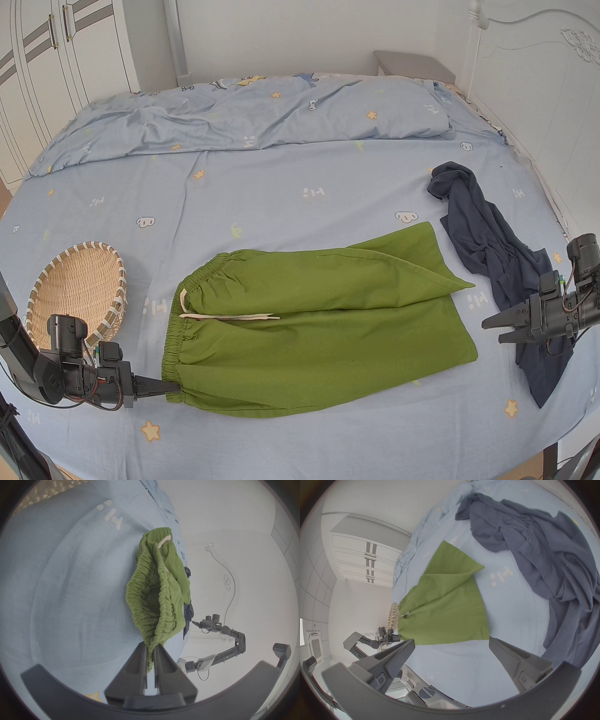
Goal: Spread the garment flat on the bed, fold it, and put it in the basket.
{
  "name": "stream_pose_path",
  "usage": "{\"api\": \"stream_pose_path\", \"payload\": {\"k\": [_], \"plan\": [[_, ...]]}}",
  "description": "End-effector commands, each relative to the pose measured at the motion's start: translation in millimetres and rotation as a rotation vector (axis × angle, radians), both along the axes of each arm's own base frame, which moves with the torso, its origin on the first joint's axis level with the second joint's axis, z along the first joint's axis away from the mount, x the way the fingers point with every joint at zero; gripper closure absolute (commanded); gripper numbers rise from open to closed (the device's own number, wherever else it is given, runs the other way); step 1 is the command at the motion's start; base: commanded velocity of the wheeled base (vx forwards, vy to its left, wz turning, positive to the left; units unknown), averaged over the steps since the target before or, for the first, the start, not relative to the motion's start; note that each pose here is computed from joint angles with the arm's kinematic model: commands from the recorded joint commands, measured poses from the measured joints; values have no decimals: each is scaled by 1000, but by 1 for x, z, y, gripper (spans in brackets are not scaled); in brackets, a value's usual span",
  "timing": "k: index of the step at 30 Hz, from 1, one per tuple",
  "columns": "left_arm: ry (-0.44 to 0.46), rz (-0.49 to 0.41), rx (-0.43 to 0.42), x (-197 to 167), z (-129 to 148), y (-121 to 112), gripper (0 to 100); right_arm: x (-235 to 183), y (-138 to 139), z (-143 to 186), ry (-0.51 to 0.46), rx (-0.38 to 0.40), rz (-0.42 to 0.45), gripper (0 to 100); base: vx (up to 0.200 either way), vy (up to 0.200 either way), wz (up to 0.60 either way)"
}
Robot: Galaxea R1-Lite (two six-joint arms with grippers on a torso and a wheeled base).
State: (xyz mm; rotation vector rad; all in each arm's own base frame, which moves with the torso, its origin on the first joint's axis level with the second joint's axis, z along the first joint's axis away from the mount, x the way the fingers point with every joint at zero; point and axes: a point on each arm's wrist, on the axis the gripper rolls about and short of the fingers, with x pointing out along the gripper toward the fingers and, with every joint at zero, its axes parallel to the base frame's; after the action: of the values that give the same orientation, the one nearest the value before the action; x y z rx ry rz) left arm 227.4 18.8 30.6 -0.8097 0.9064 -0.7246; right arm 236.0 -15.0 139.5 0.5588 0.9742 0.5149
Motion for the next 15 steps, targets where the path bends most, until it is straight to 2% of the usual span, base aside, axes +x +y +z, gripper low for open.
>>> {"api": "stream_pose_path", "payload": {"k": [1, 9, 15], "plan": [[-7, -2, 0, 0, 1, 0, 100, 9, -11, -32, 111, 22, -11, 0, 0, 0, 0], [-13, -4, 1, 1, 1, 0, 100, 21, -12, -55, 186, 94, 18, 0, 0, 0, 0], [-18, 7, 2, 2, 2, 2, 100, 30, -12, -68, 175, 101, 27, 0, 0, 0, 0]]}}
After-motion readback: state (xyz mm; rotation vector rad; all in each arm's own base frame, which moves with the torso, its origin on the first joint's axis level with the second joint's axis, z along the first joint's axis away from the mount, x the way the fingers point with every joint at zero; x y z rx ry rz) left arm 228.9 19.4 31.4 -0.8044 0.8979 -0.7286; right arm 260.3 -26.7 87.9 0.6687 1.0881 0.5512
